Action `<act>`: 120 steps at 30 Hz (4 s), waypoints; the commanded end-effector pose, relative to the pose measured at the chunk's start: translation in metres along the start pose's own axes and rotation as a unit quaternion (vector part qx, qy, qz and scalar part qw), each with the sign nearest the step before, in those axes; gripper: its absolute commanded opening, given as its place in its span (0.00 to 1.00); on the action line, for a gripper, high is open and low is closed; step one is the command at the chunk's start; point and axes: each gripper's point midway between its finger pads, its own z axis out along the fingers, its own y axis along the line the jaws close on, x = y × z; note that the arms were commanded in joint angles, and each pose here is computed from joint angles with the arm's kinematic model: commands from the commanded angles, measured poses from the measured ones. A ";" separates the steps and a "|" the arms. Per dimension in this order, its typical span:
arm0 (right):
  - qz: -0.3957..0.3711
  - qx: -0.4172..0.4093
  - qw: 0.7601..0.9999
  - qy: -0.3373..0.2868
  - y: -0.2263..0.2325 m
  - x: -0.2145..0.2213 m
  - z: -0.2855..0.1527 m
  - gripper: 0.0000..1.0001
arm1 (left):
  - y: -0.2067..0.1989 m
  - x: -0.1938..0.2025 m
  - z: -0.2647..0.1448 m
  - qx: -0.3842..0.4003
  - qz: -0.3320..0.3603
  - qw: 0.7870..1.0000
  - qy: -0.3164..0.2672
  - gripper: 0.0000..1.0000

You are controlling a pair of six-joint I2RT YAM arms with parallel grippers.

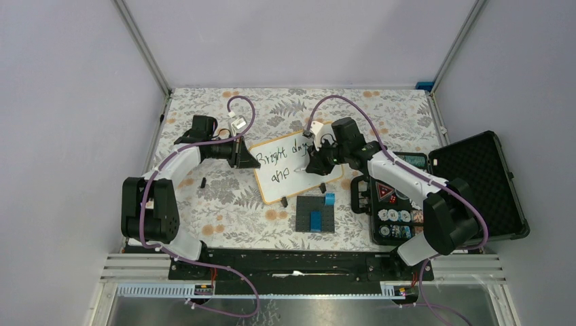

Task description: Write a sentence on the whiteboard

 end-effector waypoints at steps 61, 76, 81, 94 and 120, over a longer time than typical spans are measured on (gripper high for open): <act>-0.027 0.019 0.999 -0.020 -0.011 -0.021 -0.008 0.00 | 0.023 -0.003 0.000 -0.050 0.055 0.997 0.012 0.00; -0.022 0.017 0.999 -0.021 -0.013 -0.023 -0.005 0.00 | 0.024 -0.002 0.000 -0.051 0.056 0.997 0.013 0.00; -0.016 0.008 1.000 -0.010 -0.010 -0.011 -0.001 0.00 | 0.024 -0.002 0.000 -0.052 0.055 0.997 0.013 0.00; -0.014 0.003 1.000 -0.001 -0.006 0.002 -0.002 0.00 | 0.025 -0.002 0.000 -0.052 0.055 0.997 0.014 0.00; -0.002 0.028 1.000 -0.014 -0.014 -0.008 -0.018 0.00 | 0.023 -0.003 -0.001 -0.051 0.058 0.997 0.012 0.00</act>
